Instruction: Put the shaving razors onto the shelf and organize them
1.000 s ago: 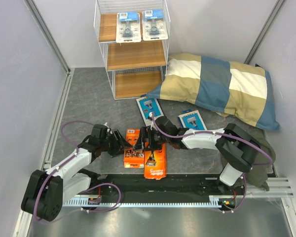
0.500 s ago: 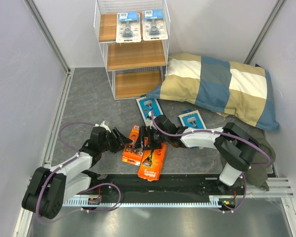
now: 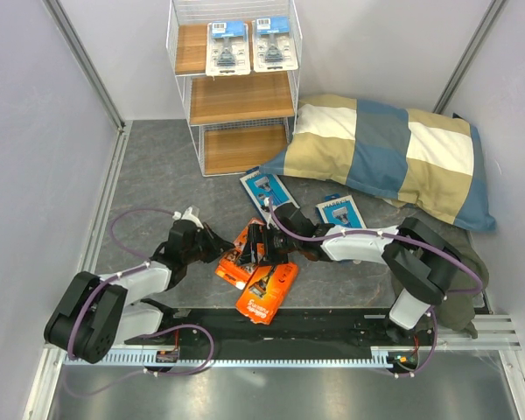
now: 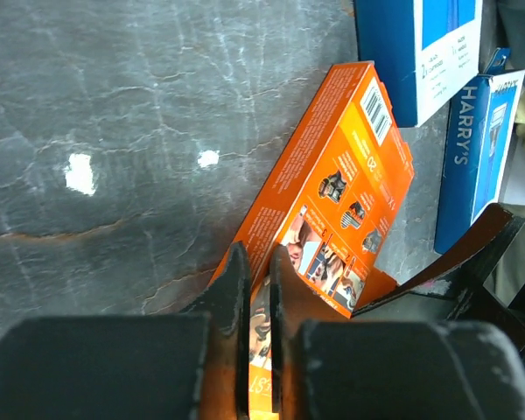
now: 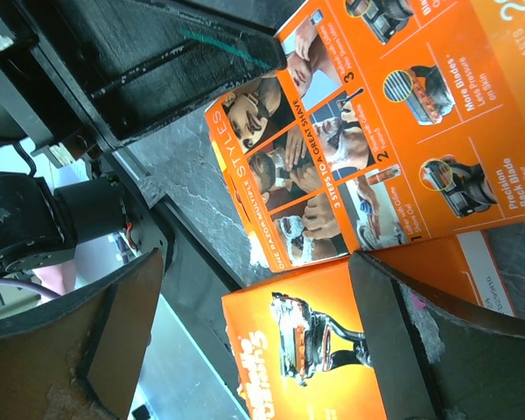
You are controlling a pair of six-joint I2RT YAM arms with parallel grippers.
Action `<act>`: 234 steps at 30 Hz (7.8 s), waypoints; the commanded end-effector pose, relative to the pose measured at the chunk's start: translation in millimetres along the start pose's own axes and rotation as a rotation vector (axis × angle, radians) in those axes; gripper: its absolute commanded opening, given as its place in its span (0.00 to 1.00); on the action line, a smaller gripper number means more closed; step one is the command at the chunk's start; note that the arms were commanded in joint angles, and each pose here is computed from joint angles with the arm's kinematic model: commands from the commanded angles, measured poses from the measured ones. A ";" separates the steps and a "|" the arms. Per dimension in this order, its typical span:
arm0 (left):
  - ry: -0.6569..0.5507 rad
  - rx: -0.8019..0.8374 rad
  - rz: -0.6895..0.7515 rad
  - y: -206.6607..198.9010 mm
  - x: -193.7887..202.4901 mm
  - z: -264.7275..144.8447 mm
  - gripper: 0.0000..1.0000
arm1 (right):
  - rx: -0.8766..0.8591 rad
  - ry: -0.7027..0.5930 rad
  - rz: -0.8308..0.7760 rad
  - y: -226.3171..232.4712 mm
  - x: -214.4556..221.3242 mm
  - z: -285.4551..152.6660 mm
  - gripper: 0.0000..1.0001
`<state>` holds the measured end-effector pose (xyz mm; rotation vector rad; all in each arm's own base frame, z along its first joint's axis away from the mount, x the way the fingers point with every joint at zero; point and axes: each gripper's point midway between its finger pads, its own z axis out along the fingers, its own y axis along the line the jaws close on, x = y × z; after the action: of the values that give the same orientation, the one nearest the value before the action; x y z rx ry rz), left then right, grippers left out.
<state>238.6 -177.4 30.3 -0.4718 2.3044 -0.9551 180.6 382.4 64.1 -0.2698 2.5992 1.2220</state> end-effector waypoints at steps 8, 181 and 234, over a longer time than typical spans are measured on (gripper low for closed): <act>0.298 0.148 0.067 -53.6 52.7 -29.1 0.02 | 0.097 -0.037 -0.062 -24.7 3.2 2.3 0.98; -0.047 0.818 0.246 -254.3 -27.1 -59.7 0.93 | -0.650 -0.907 0.082 52.4 -205.4 -250.8 0.30; -0.081 0.860 0.214 -270.2 -39.8 -52.4 0.02 | -0.492 -0.933 -0.007 46.5 -180.3 -264.0 0.98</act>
<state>248.3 -325.8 259.0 0.1249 1.6842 -1.6983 301.7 224.3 308.8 0.2129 1.5190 1.5711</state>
